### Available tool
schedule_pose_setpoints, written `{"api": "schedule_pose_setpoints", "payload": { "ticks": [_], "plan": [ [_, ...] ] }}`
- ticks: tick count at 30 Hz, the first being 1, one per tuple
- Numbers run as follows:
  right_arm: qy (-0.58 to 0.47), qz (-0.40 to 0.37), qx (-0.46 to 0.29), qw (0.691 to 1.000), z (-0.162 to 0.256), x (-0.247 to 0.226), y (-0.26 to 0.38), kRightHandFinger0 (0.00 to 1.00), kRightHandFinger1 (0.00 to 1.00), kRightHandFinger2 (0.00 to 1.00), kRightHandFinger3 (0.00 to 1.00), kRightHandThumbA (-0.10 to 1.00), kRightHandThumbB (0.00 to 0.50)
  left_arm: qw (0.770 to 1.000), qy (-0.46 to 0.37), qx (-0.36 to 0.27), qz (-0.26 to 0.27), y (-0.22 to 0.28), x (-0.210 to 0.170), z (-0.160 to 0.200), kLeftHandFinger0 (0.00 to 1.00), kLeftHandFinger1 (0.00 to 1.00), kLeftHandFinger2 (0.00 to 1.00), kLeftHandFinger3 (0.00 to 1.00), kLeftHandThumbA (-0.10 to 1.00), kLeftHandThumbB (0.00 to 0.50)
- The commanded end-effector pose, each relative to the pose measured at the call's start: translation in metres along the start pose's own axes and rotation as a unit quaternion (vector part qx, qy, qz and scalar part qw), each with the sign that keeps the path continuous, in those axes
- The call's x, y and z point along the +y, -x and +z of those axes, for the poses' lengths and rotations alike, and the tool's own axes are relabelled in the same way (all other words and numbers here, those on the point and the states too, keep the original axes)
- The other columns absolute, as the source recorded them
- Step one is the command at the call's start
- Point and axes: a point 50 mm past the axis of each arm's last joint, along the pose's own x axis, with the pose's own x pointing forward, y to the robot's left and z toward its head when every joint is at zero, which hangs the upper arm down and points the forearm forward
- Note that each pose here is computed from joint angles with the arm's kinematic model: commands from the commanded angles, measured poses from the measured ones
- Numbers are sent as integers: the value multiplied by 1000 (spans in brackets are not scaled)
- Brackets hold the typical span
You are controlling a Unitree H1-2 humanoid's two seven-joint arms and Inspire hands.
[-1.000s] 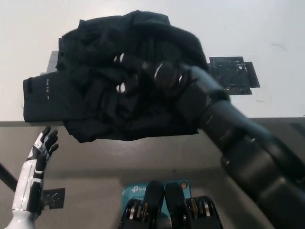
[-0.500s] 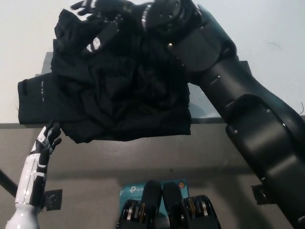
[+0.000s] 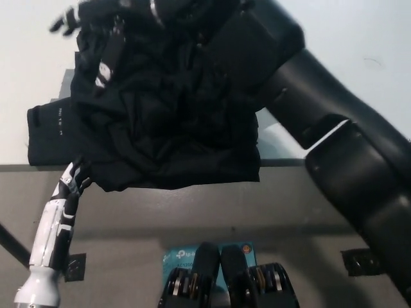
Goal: The robot grabs the right edges of the black jacket on the table, and folds it in half
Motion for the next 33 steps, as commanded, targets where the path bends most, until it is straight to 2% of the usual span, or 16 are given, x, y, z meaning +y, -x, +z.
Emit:
{"api": "schedule_pose_setpoints", "payload": {
  "ticks": [1,2,4,6,8,9,13,16,17,19,23,27,30,31,32,33],
  "plan": [
    [111,-206,-31,972,37,-82,109,1000,1000,1000,1000,1000,500,1000,11,-8,2,-1,6,4,1000,1000,1000,1000,991,58],
    [123,-284,-71,948,29,-101,184,1000,1000,1000,1000,1000,500,1000,6,-14,0,-3,11,3,1000,1000,1000,1000,1000,31],
    [123,-300,-80,942,27,-103,201,1000,1000,1000,1000,1000,500,1000,6,-15,0,-4,12,3,1000,1000,1000,1000,1000,31],
    [139,-348,-99,922,12,-99,288,1000,1000,1000,1000,1000,476,1000,19,-8,-1,-5,11,-1,1000,1000,1000,1000,1000,41],
    [138,-348,-99,922,12,-98,288,1000,1000,1000,1000,1000,479,1000,19,-8,-1,-5,11,-1,1000,1000,1000,1000,1000,41],
    [125,-372,-117,912,-5,-76,340,1000,1000,1000,1000,1000,456,1000,24,-3,1,-5,10,-3,1000,1000,1000,1000,996,59],
    [117,-429,-153,882,-34,-26,413,1000,1000,1000,1000,1000,483,1000,24,-9,6,-18,13,-4,1000,1000,1000,1000,1000,39],
    [117,-433,-158,880,-37,-19,418,1000,1000,1000,1000,1000,485,1000,24,-10,6,-19,13,-4,1000,1000,1000,1000,1000,37],
    [107,-468,-165,861,-56,21,444,1000,1000,1000,1000,1000,455,1000,25,-12,12,-26,13,-4,1000,1000,1000,1000,1000,43],
    [107,-469,-166,861,-57,24,445,1000,1000,1000,1000,1000,455,1000,26,-12,12,-27,13,-4,1000,1000,1000,1000,1000,46],
    [65,-491,-181,850,-79,122,441,1000,1000,1000,1000,1000,458,999,32,-9,18,-26,16,-12,1000,1000,1000,1000,1000,57],
    [23,-506,-193,841,-82,163,430,1000,1000,1000,1000,1000,454,999,37,-10,17,-29,15,-12,1000,1000,1000,1000,1000,41],
    [-15,-507,-218,834,-86,188,420,1000,1000,1000,1000,1000,407,999,43,-11,16,-30,15,-11,1000,1000,1000,1000,1000,29],
    [-21,-508,-218,833,-87,192,418,1000,1000,1000,1000,1000,432,999,41,-11,16,-30,15,-11,1000,1000,1000,1000,1000,20],
    [-43,-517,-219,826,-93,208,406,1000,1000,1000,1000,1000,491,999,39,-10,14,-30,16,-12,1000,1000,1000,1000,1000,16],
    [-43,-517,-219,826,-93,209,406,1000,1000,1000,1000,1000,492,999,39,-10,14,-30,16,-12,1000,1000,1000,1000,1000,16]
  ]
}}
